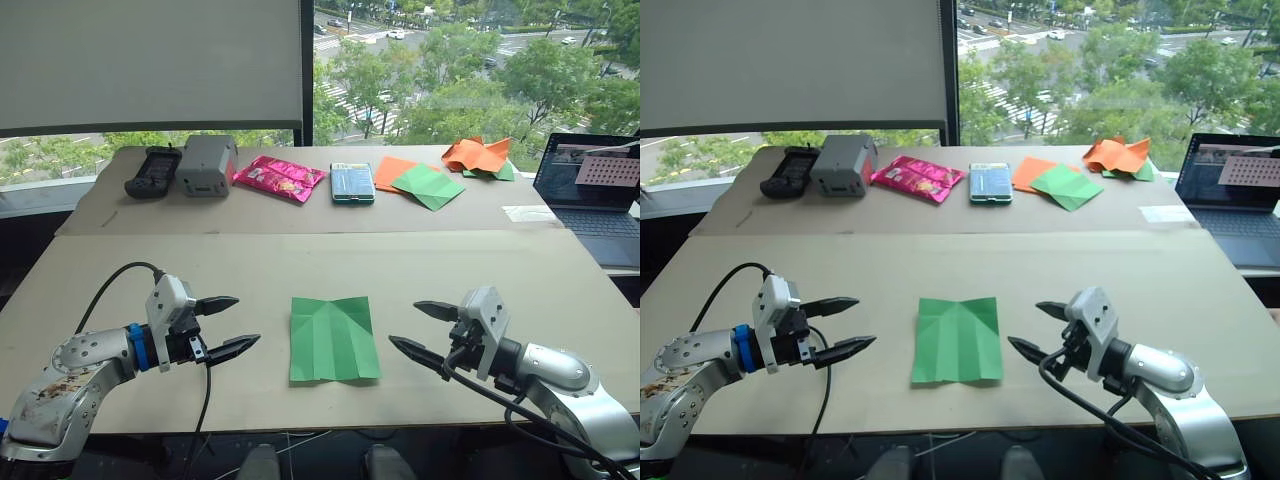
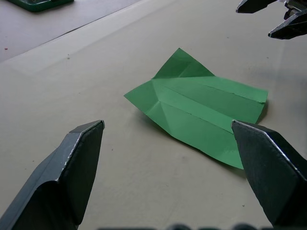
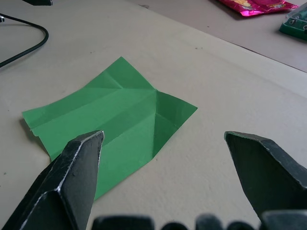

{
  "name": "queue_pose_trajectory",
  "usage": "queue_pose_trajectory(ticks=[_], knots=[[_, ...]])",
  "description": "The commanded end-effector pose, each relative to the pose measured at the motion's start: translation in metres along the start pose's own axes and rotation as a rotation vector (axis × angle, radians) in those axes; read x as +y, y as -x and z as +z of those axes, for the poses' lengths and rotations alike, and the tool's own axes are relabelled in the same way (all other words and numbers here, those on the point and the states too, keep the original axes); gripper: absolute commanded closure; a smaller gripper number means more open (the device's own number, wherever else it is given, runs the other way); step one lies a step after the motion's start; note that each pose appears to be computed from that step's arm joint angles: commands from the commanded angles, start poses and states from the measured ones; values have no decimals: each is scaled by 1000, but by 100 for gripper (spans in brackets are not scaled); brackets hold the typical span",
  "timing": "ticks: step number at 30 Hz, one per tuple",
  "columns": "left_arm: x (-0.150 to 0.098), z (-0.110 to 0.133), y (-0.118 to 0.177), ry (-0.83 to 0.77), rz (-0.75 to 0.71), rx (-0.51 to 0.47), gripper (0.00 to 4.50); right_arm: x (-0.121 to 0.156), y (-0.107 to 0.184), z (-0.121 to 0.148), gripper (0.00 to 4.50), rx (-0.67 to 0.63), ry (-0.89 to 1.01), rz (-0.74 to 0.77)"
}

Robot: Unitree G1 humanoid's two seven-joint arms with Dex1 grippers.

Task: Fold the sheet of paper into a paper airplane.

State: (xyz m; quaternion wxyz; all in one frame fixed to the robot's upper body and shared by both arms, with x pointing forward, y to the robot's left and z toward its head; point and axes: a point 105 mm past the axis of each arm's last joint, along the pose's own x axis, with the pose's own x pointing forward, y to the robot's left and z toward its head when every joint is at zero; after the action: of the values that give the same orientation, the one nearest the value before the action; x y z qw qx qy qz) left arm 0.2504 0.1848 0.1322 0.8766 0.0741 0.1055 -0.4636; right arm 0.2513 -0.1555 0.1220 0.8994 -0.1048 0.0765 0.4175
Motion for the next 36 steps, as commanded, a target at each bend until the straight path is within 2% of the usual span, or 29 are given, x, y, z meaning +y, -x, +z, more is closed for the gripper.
queue_pose_trajectory(ticks=[1, 6, 10, 11, 13, 18, 24, 36], knots=[[-3, 8, -2, -38, -17, -10, 0, 0, 1, 9, 5, -31, 35, -1], [0, 3, -8, -8, -32, 3, 0, 0, 0, 8, 5, -29, 32, -5], [4, -10, -25, -22, -47, 26, 0, -2, -2, 7, 5, -28, 34, -10], [2, -12, -32, -36, -68, 34, 41, -2, -3, 7, 0, -28, 34, -12], [-6, -11, -49, -56, -130, 19, 73, -2, -4, 7, 0, -31, 31, -17], [-26, -13, -84, -103, -272, 0, 243, -4, -4, 6, 0, -25, 37, -33], [-31, -24, -107, -119, -310, 41, 445, -7, 0, 7, 0, -20, 52, -72], [-26, -57, -108, -147, -316, 186, 445, -7, 4, 3, 0, 16, 53, -99]])
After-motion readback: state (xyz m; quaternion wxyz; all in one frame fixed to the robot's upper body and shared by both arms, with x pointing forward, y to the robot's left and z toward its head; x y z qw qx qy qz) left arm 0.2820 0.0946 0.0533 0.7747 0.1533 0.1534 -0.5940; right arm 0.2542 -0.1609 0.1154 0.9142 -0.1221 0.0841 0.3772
